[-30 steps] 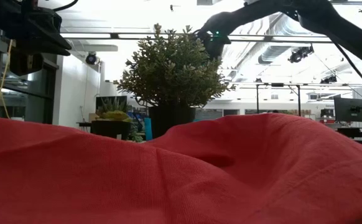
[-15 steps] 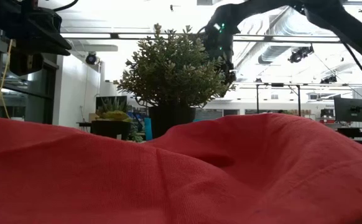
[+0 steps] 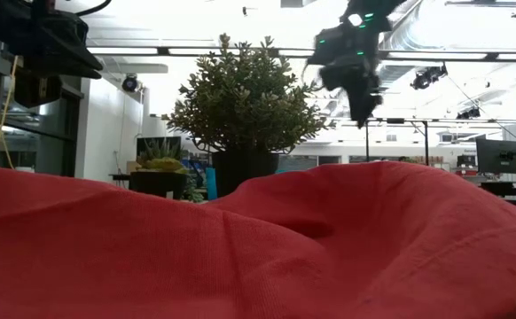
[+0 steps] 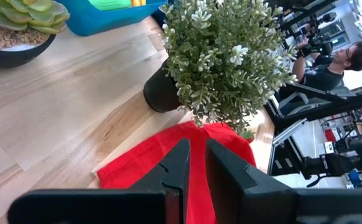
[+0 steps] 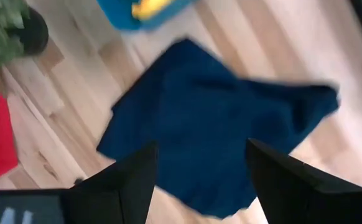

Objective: Pick and placing Produce into tupperware
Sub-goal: Put the yellow corn into the blue bin

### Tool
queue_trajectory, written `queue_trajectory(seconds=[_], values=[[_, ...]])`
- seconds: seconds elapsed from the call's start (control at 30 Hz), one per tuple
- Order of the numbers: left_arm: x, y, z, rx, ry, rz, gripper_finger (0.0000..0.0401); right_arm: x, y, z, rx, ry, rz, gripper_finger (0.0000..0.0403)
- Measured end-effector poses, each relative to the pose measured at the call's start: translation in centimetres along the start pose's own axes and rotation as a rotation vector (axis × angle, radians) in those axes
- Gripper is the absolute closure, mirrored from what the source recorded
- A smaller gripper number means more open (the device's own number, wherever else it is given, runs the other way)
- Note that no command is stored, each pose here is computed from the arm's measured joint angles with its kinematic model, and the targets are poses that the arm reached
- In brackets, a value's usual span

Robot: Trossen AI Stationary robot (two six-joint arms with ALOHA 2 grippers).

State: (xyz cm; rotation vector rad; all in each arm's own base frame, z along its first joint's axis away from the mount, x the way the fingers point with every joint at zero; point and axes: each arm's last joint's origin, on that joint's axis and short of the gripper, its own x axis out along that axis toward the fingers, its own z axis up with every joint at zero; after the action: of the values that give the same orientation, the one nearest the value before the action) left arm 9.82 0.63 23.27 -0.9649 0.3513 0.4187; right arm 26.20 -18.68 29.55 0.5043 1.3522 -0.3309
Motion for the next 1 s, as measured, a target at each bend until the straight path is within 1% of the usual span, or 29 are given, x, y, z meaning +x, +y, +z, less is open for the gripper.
queue_trajectory(seconds=[0.13, 0.23, 0.33, 0.43, 0.63, 0.73, 0.87, 1.0], values=[[0.0, 0.0, 0.0, -0.008, -0.002, 0.000, 0.0361, -0.2, 0.6, -4.3, 0.051, -0.054, -0.001, 0.0171], [0.0, 0.0, 0.0, -0.007, -0.002, -0.001, 0.0361, -0.5, 1.0, -6.9, 0.079, -0.111, 0.001, 0.0171], [0.0, 0.0, 0.0, -0.003, -0.002, -0.001, 0.0361, -1.0, 1.3, -9.0, 0.107, -0.147, 0.014, 0.0171], [0.0, 0.0, 0.0, -0.012, 0.001, -0.003, 0.0361, -1.5, 1.7, -10.5, 0.123, -0.173, 0.020, 0.0171], [0.0, -0.2, 0.0, -0.028, 0.013, -0.029, 0.0361, -2.5, 2.8, -11.8, 0.100, -0.221, 0.036, 0.0171], [0.0, -0.6, 0.2, -0.036, 0.006, -0.072, 0.0361, -2.7, 3.1, -12.0, 0.082, -0.229, 0.040, 0.0171], [0.0, -1.0, 0.2, -0.068, 0.047, -0.139, 0.0361, -2.6, 3.4, -12.1, 0.071, -0.222, 0.043, 0.0171], [0.6, -2.0, 0.3, -0.099, 0.088, -0.212, 0.0361, -2.5, 3.5, -12.1, 0.066, -0.208, 0.045, 0.0171]])
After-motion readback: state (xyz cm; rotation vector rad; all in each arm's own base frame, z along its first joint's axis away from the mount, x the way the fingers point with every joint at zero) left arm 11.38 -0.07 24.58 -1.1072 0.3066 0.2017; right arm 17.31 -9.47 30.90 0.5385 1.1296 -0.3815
